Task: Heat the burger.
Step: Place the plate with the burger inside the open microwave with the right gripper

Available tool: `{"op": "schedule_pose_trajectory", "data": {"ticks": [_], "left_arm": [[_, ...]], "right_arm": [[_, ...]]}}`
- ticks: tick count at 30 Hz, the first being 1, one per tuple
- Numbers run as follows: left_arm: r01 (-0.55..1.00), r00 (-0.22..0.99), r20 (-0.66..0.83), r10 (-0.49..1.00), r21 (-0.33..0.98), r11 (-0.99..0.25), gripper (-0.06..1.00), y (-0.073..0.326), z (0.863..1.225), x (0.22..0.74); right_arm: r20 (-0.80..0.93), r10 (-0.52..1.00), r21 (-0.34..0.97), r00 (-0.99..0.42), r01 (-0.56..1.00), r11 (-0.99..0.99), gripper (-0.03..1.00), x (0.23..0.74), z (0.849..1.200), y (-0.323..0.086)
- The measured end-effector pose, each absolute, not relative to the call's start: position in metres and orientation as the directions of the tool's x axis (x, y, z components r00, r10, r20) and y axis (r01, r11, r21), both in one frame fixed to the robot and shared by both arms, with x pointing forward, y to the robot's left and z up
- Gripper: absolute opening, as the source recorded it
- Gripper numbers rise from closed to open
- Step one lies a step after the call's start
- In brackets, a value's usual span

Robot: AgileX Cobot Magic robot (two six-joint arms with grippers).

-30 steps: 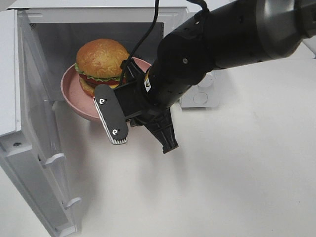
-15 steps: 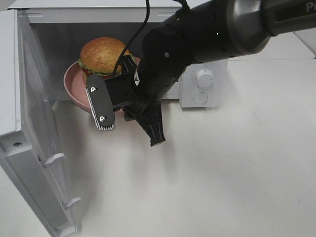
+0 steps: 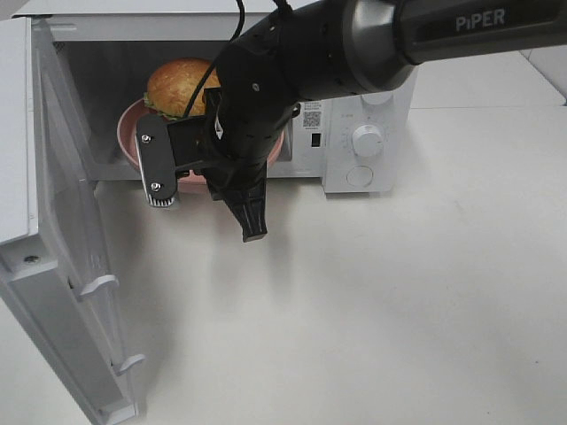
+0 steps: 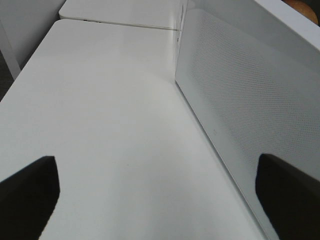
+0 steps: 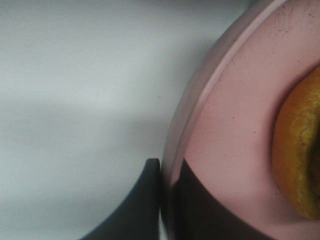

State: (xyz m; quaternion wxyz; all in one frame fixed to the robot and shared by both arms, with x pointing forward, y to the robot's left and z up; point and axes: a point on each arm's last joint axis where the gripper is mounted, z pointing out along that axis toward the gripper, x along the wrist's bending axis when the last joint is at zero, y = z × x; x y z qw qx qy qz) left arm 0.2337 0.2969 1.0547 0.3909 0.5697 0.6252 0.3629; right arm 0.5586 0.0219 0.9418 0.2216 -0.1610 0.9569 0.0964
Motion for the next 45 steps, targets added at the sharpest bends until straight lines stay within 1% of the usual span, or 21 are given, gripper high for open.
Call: {"op": "schedule_pose_trajectory", "data": {"ticks": [6, 10, 23, 32, 41, 45], "left_arm": [[0.429, -0.045, -0.075, 0.996, 0.899, 0.087, 0.99, 0.297, 1.055, 0.234], [0.429, -0.045, -0.075, 0.996, 0.899, 0.087, 0.99, 0.297, 1.055, 0.234], [0.429, -0.045, -0.075, 0.996, 0.899, 0.087, 0.99, 0.297, 1.055, 0.234], [0.429, -0.045, -0.075, 0.996, 0.899, 0.087, 0.99, 0.297, 1.055, 0.234], [0.429, -0.045, -0.075, 0.996, 0.899, 0.087, 0.99, 0.297, 1.055, 0.234], [0.429, -0.045, -0.075, 0.996, 0.899, 0.087, 0.99, 0.297, 1.055, 0.234]], "right_arm": [[-0.479, -0.263, 0.106, -0.838, -0.352, 0.93, 0.03, 0.567, 0.943, 0.029], [-0.486, -0.236, 0.11, -0.841, -0.327, 0.939, 0.03, 0.572, 0.946, 0.032], [-0.522, -0.232, 0.101, -0.821, -0.329, 0.939, 0.03, 0.582, 0.949, 0.027], [-0.515, -0.238, 0.087, -0.824, -0.326, 0.941, 0.03, 0.593, 0.932, 0.034], [-0.537, -0.222, 0.101, -0.814, -0.323, 0.941, 0.03, 0.603, 0.932, 0.041], [-0.537, -0.216, 0.096, -0.816, -0.313, 0.945, 0.03, 0.611, 0.925, 0.042]]}}
